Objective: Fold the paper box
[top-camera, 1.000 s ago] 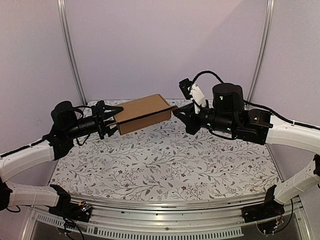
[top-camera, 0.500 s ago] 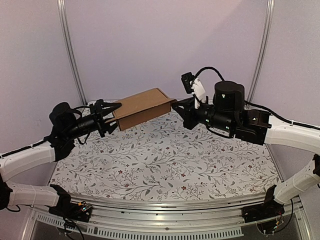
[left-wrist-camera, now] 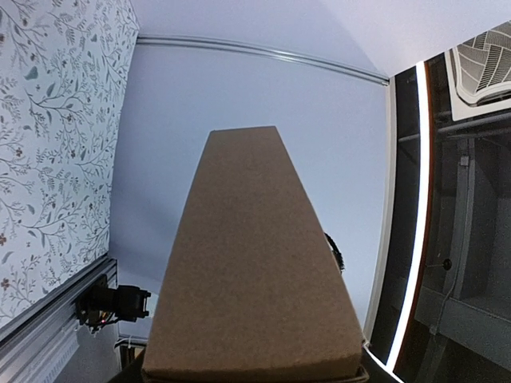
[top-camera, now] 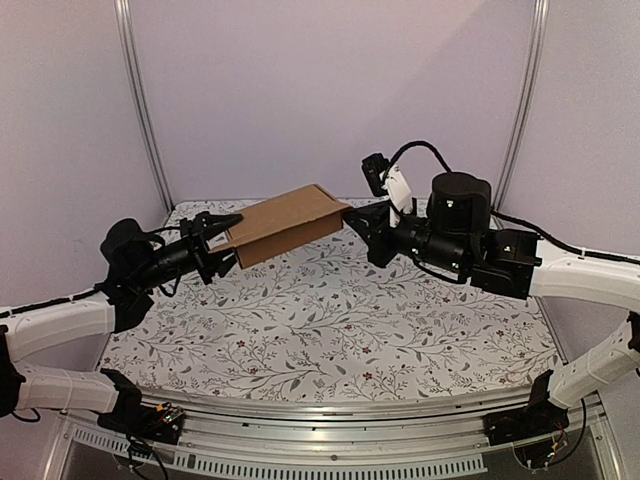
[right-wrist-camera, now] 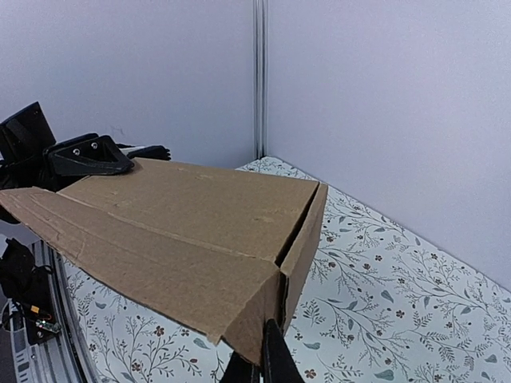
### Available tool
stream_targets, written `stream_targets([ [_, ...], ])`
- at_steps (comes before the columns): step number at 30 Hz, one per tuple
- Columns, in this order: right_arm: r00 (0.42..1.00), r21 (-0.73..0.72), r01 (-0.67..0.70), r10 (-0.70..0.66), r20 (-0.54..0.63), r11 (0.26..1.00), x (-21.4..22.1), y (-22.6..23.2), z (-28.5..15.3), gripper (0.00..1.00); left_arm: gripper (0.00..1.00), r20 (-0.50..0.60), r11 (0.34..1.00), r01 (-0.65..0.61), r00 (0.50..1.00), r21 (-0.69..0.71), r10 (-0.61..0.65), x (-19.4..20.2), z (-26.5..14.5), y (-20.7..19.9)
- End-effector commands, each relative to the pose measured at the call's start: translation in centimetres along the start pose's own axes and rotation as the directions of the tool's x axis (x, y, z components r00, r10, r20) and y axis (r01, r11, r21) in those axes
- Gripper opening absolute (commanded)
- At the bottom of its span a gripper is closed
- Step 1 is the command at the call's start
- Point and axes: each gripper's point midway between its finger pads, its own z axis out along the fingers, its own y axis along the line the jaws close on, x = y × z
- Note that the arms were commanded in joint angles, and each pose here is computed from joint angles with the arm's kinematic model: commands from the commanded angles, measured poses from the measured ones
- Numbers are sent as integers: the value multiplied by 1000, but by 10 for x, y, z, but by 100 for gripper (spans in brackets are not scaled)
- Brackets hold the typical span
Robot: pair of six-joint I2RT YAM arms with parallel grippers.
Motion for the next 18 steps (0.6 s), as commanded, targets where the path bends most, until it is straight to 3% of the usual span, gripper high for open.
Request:
stream_targets([
  [1,1000,32,0,0,6,999,1,-6,-7,1,0,-36,988,-23,999,155,29,15,-4,-38],
  [9,998,36,-34,32,58,999,-6,-8,-8,2,0,-48,981,-7,999,193,16,20,-1,-46],
  [18,997,86,33,-39,67,996,2,-16,-8,2,0,-69,975,16,998,223,-1,26,1,-52],
])
